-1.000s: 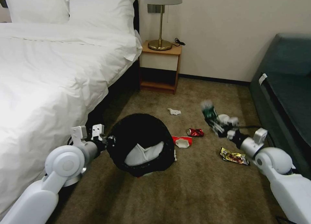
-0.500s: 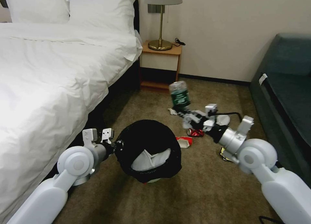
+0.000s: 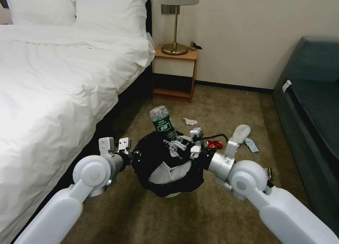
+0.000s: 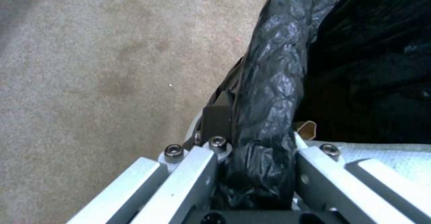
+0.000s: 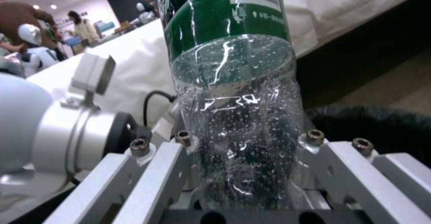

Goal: Pick up the trash bin, then pick up the garbage on the floor and place it into the trash bin.

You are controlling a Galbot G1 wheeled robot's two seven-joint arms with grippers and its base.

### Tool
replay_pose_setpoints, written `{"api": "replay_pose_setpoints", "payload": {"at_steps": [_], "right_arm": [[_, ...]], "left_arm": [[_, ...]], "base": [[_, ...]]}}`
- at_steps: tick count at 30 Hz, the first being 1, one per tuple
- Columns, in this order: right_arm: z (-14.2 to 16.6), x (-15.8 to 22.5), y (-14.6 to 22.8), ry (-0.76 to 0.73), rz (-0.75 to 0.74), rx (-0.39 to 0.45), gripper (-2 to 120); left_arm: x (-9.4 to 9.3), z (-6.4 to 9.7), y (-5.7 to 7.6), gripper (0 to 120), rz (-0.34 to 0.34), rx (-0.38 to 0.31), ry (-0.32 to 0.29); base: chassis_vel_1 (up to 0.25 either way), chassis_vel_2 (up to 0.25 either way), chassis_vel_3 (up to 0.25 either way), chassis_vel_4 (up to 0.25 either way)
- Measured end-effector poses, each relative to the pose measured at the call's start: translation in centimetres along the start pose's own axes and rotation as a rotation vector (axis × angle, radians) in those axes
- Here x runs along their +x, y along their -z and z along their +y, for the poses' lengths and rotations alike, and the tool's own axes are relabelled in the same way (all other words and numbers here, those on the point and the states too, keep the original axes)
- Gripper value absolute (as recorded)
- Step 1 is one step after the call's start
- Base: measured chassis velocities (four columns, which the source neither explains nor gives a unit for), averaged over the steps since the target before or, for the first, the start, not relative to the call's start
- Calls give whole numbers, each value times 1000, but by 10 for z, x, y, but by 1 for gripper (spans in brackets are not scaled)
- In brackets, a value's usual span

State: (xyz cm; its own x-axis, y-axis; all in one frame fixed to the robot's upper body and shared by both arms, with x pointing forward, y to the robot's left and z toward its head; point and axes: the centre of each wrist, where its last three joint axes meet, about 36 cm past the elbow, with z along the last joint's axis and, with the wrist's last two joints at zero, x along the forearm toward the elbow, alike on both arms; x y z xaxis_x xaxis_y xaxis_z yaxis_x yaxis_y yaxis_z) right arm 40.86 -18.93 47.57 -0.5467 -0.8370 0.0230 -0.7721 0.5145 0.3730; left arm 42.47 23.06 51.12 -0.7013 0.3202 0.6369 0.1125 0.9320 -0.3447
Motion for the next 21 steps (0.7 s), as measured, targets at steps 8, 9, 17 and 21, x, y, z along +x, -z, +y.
{"api": "replay_pose_setpoints", "payload": {"at_steps": [8,9,17,21], "right_arm": [[2,-5,-16,-33,20,34,50],[2,-5,-16,-33,20,34,50],[-2,-7,-25,-52,17,70,82],[-3,-7,-25,-60,10,83,96]], "left_arm": [[0,0,2,3,-6,6,-1],[0,0,2,3,-6,6,-1],[3,2,4,3,-13,6,1],[4,1,5,3,-15,3,-2]], "base": [[0,0,0,0],[0,0,0,0],[0,0,0,0],[0,0,0,0]]}}
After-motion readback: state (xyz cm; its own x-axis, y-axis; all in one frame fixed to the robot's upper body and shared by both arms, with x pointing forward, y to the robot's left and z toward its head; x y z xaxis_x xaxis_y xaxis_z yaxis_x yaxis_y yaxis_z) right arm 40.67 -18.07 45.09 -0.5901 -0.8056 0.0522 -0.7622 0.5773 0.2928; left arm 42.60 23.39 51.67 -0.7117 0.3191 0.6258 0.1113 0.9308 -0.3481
